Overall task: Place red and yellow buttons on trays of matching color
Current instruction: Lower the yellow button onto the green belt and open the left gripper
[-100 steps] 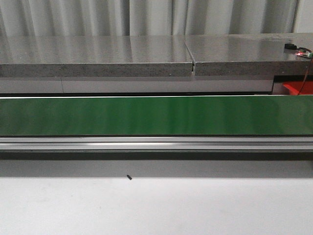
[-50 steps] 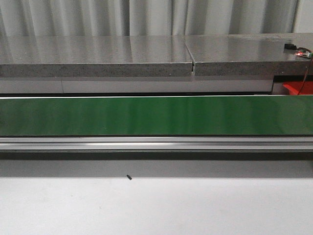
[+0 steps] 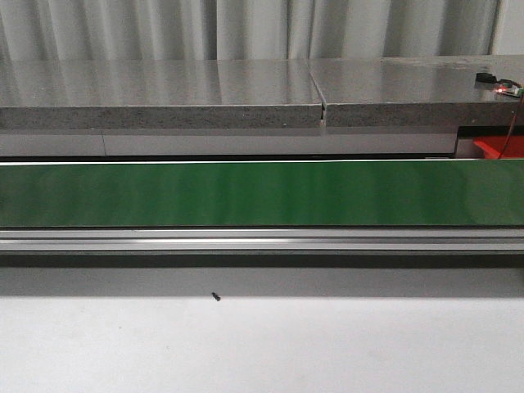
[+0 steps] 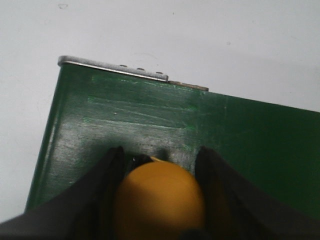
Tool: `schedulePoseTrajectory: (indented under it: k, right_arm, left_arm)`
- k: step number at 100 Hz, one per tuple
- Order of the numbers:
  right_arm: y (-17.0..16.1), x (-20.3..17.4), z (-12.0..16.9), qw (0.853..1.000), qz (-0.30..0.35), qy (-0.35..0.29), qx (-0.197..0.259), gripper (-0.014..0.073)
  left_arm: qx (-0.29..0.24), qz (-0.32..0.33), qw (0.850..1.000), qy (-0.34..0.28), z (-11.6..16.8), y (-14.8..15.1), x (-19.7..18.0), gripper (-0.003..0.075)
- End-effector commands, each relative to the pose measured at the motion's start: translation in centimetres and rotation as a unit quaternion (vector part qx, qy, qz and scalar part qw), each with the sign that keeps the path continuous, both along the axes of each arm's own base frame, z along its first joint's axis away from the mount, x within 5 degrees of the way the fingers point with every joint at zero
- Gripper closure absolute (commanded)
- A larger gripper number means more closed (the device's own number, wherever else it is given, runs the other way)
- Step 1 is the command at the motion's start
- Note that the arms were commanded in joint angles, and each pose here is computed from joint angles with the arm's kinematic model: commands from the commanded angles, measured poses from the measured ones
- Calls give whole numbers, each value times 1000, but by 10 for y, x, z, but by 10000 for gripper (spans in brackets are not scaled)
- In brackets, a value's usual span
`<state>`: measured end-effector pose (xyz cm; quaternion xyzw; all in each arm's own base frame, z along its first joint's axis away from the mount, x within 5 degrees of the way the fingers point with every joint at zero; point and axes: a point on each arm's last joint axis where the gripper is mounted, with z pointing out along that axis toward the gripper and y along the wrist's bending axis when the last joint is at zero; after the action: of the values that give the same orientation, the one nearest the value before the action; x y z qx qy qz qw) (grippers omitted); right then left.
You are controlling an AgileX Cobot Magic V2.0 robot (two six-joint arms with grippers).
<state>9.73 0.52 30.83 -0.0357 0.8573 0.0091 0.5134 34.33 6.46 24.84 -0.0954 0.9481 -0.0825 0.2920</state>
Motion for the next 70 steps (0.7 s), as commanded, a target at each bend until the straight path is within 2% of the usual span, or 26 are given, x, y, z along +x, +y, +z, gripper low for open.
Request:
schedulePoseTrajectory:
  k: [1,18,25,35,47,52,59,70]
  right_arm:
    - [-1,2,13,999,-5,-43,-4,663]
    - [-1,2,13,999,-5,-43,-4,663]
    - [-1,2,13,999,-5,-43,-4,663]
    - [-1,2,13,999,-5,-43,-4,663]
    - [-1,2,13,999,-5,-43,-4,663]
    - [-1,2,13,999,-5,-43,-4,663]
    - [-1,2,13,999,-5,-43,-4,663]
    - [-1,2,13,999,-5,-43,-4,663]
  left_arm:
    - [7,13,999,-48,17,-1,0,584]
    - [7,15,999,-43,12,-1,-2,581]
    - [7,14,999,-43,12,-2,-2,556]
    - [7,11,999,-43,12,-4,-1,438]
    - [7,4,999,-48,12,-10,0,230]
    - [9,0,998,-56,14,-15,2,169]
    - [13,-8,998,-66,15,-21,4,121]
    - [18,-18,996,-87,22,-31,6,113]
